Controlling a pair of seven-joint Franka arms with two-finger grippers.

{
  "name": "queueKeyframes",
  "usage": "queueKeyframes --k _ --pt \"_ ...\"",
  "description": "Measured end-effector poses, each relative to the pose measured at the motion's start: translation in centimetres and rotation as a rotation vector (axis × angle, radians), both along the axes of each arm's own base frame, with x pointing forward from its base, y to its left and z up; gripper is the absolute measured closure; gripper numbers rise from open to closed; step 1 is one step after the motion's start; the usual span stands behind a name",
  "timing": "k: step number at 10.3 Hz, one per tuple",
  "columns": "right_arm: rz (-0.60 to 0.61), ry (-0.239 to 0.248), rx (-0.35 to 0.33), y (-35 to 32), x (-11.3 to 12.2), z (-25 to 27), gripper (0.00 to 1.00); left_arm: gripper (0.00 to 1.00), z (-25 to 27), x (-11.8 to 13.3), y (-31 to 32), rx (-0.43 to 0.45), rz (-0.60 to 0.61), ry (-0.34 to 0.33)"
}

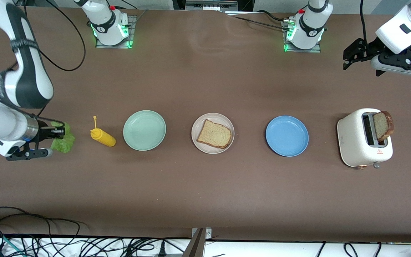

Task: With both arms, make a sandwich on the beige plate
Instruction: 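Grasp the green lettuce leaf with the right gripper and lift it, then carry the lettuce with the right gripper over the bread slice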

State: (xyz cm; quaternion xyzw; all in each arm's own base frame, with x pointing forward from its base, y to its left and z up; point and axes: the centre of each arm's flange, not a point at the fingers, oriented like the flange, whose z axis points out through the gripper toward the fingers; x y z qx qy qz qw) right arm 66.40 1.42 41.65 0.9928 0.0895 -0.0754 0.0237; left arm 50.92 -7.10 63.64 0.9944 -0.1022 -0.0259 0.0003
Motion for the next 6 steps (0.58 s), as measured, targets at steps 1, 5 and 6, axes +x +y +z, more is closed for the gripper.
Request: queueKeyframes --k 1,5,6 --pt "0.005 -0.011 0.015 2.7 0.1 1.8 0.89 0.00 0.0 0.0 0.0 0.000 0.000 0.000" --pt "-0.225 0.010 0.103 17.9 -2.7 2.9 0.89 0.00 0.0 0.0 0.1 0.000 0.001 0.000" --pt "-0.280 0.020 0.120 21.7 -3.6 2.4 0.89 0.00 0.0 0.0 0.1 0.000 0.001 0.000"
